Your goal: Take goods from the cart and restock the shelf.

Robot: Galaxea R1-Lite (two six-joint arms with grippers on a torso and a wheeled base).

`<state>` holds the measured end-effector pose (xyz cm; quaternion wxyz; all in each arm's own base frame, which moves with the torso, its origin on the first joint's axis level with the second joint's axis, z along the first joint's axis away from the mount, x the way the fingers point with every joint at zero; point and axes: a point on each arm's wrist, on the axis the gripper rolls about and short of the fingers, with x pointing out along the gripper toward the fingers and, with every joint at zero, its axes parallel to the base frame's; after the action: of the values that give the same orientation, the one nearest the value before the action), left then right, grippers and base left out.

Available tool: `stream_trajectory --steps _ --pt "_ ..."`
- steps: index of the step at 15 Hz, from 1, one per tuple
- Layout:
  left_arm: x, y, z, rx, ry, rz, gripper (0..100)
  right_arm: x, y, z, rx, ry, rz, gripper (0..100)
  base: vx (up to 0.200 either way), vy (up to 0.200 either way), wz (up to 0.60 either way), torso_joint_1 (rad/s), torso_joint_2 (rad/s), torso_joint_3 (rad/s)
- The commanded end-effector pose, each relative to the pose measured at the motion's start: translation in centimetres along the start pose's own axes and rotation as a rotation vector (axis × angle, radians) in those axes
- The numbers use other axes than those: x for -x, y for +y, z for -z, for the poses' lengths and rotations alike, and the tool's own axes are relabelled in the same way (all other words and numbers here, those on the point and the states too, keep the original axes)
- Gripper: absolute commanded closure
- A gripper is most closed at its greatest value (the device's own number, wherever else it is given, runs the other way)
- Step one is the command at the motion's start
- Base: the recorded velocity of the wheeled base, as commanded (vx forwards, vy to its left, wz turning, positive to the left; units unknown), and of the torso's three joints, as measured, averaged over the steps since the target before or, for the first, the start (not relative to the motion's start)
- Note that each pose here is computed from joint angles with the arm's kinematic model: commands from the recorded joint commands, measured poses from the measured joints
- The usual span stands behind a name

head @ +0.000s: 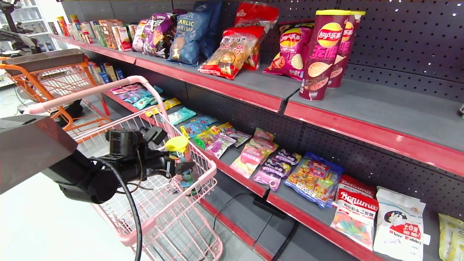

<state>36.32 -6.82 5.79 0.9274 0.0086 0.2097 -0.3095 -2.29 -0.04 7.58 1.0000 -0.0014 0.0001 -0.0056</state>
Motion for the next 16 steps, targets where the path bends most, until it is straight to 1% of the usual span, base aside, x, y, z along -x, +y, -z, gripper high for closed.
stream_trajectory --steps 1,2,5,7,8,10,13,15,16 --pt "-1.0 0.3 0.1 -0.003 0.001 -0.01 0 0.0 0.0 0.0 0.0 0.0 -0.002 0 0.0 0.0 0.0 0.0 0.0 0.0" --pt "-1.3 0.5 0.2 -0.002 0.001 -0.016 0 0.0 0.0 0.0 0.0 0.001 -0.001 0 0.0 0.0 0.0 0.0 0.0 0.0" --pt "-1.7 0.6 0.5 0.0 0.007 -0.014 0 0.0 0.0 0.0 0.0 0.0 -0.002 0 0.0 0.0 0.0 0.0 0.0 0.0" --pt "-2.2 0.9 0.4 -0.01 -0.001 -0.017 0 0.0 0.0 0.0 0.0 0.0 -0.001 0 0.0 0.0 0.0 0.0 0.0 0.0" --pt "-2.6 1.1 0.6 -0.021 -0.011 -0.024 100 0.0 0.0 0.0 0.0 0.0 -0.002 0 0.0 0.0 0.0 0.0 0.0 0.0" --pt "-2.8 1.2 0.8 -0.027 -0.024 -0.036 100 0.0 0.0 0.0 0.0 0.001 -0.002 0 0.0 0.0 0.0 0.0 0.0 0.0" --pt "-2.7 1.1 0.9 -0.028 -0.023 -0.034 100 0.0 0.0 0.0 0.0 0.0 -0.002 0 0.0 0.0 0.0 0.0 0.0 0.0" --pt "-1.2 0.8 -0.5 -0.034 -0.053 -0.055 100 0.0 0.0 0.0 -0.001 0.0 -0.002 0 0.0 0.0 0.0 0.0 0.0 0.0" --pt "0.1 0.6 -1.6 -0.038 -0.075 -0.066 100 0.0 0.0 0.0 -0.001 0.0 -0.002 0 0.0 0.0 0.0 0.0 0.0 0.0"
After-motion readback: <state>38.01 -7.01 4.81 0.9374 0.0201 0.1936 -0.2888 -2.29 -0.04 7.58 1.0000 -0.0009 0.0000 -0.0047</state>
